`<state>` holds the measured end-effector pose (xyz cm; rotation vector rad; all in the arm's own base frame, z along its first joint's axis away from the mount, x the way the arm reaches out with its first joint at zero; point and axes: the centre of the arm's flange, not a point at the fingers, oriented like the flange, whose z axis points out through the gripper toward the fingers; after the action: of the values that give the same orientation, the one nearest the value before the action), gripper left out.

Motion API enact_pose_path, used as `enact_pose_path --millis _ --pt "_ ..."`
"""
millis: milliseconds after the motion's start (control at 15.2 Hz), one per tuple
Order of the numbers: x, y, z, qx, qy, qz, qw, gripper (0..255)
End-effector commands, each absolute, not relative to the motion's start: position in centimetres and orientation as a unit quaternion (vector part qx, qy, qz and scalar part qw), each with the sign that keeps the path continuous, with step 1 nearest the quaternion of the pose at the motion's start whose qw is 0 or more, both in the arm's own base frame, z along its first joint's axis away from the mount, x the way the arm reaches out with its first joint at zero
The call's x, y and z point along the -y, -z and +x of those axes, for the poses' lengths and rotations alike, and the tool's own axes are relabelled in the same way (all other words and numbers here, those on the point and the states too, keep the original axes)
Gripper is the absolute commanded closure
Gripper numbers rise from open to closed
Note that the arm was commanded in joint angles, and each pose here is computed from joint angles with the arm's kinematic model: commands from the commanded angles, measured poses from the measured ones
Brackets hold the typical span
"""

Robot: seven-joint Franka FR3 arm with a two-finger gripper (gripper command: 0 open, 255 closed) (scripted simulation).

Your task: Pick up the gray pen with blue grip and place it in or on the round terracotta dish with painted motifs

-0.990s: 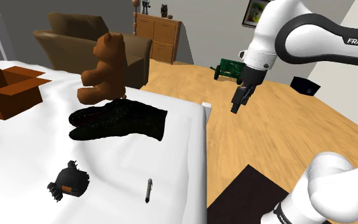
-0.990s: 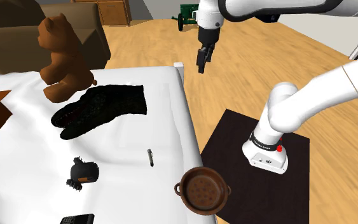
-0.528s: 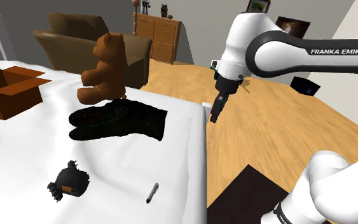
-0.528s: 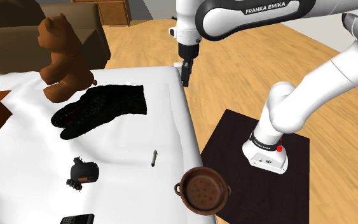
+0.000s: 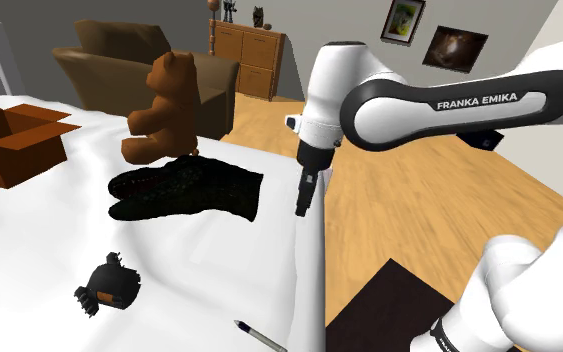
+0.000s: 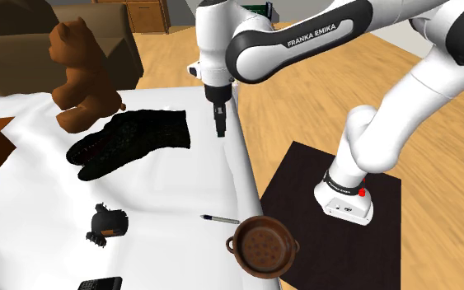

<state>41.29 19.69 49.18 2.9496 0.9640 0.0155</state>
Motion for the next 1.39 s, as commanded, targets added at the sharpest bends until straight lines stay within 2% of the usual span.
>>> enact_pose_path --millis 0,990,1320 --pt "-22.1 -47.9 41.7 -0.344 -0.004 0.939 0.017 0" --pt "-39.2 -39.2 39.4 -0.574 0.003 0.819 0.003 0" --pt "-39.5 -36.9 39.3 -0.579 0.003 0.815 0.003 0"
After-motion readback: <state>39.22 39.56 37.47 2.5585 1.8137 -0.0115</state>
